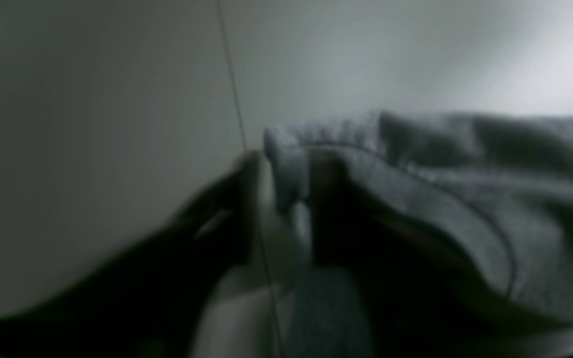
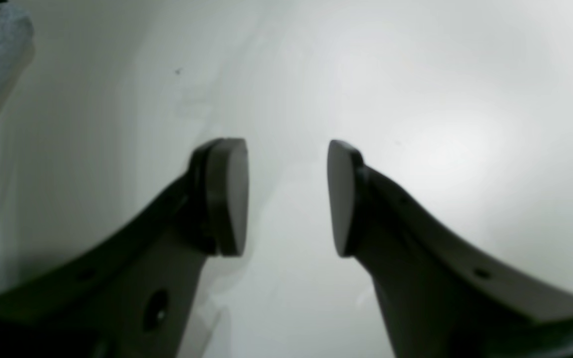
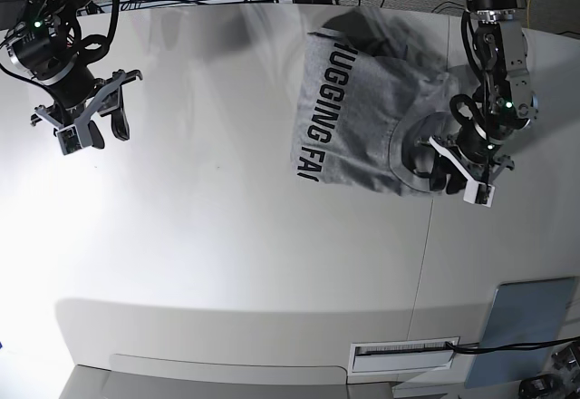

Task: Fold the T-shirt properly
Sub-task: 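Press and tuck the bundle's edge with the left gripper, then grasp the bundle with both grippers and flatten it into a square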

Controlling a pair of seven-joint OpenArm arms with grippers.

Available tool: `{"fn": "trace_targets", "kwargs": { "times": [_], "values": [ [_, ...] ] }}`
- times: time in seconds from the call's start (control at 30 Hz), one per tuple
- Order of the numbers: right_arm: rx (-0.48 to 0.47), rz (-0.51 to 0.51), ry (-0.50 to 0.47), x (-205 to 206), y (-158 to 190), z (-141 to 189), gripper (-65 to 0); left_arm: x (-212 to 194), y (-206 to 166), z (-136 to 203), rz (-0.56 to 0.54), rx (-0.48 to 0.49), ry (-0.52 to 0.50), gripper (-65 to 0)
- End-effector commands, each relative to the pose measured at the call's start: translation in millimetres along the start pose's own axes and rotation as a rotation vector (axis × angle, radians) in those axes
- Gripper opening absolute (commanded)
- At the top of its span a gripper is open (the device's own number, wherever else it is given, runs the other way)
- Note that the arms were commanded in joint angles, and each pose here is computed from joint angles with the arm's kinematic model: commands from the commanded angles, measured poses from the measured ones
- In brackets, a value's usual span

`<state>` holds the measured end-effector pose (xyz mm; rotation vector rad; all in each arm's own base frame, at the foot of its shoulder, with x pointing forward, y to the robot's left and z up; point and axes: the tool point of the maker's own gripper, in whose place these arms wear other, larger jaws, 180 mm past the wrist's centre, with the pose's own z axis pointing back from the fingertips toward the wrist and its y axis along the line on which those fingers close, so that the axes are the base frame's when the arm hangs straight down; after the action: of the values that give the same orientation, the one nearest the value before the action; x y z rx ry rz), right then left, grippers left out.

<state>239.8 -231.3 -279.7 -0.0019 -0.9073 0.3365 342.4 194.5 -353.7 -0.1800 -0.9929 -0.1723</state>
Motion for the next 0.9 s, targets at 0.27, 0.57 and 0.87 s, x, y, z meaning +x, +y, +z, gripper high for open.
{"fn": "trace_targets", "kwargs": {
  "times": [0.27,0.57,0.87],
  "values": [
    [-0.001,0.019,-0.052,13.4,-1.3,3.1,-39.2,36.3,1.3,20.3,-0.020,-0.073,-0.107,-52.6],
    [0.084,-0.002,-0.055,8.2,18.7,-14.8,-40.7,-40.9,-53.8,60.3,0.019,-0.336,0.075,-64.8],
    [0.193,0.051,-0.064,29.5,70.2,-66.4,-53.3,-113.8,-57.6,84.1,0.005,-0.346,0.391,-64.8]
  ]
}}
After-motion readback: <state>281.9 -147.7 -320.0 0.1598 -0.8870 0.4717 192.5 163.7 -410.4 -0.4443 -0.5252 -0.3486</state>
